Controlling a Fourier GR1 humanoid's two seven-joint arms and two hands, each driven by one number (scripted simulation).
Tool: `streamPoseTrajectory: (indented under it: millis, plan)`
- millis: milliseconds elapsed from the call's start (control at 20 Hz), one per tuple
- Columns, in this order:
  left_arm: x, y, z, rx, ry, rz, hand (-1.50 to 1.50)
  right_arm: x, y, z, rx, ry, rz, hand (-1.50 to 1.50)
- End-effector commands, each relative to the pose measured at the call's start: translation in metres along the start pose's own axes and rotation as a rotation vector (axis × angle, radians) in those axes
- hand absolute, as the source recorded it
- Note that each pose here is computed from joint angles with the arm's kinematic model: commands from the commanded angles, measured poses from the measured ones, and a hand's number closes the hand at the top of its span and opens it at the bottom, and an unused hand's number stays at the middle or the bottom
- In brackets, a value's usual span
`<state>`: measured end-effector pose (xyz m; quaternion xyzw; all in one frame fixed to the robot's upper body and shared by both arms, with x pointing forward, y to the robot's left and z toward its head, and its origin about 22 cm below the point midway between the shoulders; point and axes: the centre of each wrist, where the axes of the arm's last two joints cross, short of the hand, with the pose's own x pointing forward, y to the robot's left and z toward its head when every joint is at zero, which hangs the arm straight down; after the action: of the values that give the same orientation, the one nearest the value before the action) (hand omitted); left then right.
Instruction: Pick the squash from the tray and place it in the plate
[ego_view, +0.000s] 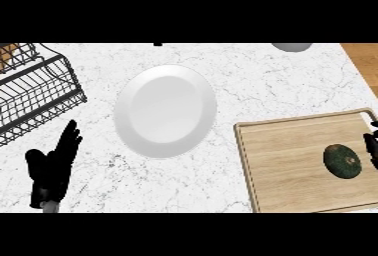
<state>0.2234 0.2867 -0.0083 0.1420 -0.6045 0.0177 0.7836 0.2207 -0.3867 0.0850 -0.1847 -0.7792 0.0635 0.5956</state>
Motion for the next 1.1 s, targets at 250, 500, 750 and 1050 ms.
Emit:
streamPoseTrajectory:
  millis: [250,500,750,1050]
  plan:
    - [0.004,-0.039,-0.007,-0.07,0.017,-0.009,0.0,-0.061,-0.036,0.071,0.241,-0.084,0.054,-1.5]
    - [0.005,-0.042,0.005,-0.088,0.026,-0.009,0.0,-0.03,-0.071,0.051,0.252,-0.047,0.44,-1.5]
    - [0.018,-0.034,-0.013,-0.075,0.014,-0.02,0.0,0.011,-0.072,0.027,0.351,0.038,0.62,-1.5]
    - [0.019,-0.039,-0.016,-0.07,0.013,-0.021,0.0,0.03,-0.052,0.025,0.569,0.229,0.691,-1.5]
